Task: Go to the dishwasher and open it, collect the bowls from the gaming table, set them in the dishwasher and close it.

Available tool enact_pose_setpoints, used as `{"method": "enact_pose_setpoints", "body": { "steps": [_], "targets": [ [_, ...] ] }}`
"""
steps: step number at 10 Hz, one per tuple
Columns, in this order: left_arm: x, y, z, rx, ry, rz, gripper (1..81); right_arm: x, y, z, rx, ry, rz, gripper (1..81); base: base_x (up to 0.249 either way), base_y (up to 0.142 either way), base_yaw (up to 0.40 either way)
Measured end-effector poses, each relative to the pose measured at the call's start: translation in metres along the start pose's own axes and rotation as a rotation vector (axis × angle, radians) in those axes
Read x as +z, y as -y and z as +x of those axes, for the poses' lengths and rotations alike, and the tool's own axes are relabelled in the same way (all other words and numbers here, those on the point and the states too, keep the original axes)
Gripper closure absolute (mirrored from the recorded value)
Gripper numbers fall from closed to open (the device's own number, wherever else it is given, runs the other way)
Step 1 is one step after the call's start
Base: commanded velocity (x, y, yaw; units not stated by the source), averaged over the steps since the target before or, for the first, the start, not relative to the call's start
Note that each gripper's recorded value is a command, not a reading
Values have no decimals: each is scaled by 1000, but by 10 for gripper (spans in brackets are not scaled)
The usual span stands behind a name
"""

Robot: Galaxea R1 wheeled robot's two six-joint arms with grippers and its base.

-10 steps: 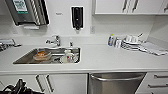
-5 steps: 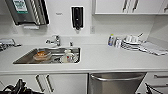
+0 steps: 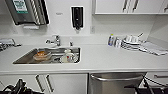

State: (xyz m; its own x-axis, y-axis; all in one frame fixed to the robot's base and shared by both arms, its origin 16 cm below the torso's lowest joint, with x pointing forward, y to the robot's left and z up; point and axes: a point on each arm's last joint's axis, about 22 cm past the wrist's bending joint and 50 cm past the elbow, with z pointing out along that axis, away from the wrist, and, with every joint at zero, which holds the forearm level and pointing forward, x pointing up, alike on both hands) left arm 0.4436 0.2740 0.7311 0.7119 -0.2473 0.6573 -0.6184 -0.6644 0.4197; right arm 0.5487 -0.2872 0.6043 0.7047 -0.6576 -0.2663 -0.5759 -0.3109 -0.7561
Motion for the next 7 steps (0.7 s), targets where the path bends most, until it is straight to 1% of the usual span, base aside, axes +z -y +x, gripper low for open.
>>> {"method": "enact_pose_setpoints", "body": {
  "steps": [1, 2, 3, 5, 6, 7],
  "targets": [
    [0, 0, 0, 0, 0, 0, 10, -3, 12, 8, 1, -13, 6, 10, 0, 0, 0],
    [0, 0, 0, 0, 0, 0, 10, -7, 31, 15, -1, -24, 13, 10, 0, 0, 0],
    [0, 0, 0, 0, 0, 0, 10, -11, 42, 21, 5, -32, 3, 10, 0, 0, 0],
    [0, 0, 0, -1, 0, 1, 10, -11, 39, 36, 41, -46, -69, 10, 0, 0, 0],
    [0, 0, 0, -1, 0, 1, 10, -9, 36, 45, 63, -56, -93, 10, 0, 0, 0],
    [0, 0, 0, -1, 0, 1, 10, -4, 31, 53, 96, -63, -123, 10, 0, 0, 0]
  ]
}}
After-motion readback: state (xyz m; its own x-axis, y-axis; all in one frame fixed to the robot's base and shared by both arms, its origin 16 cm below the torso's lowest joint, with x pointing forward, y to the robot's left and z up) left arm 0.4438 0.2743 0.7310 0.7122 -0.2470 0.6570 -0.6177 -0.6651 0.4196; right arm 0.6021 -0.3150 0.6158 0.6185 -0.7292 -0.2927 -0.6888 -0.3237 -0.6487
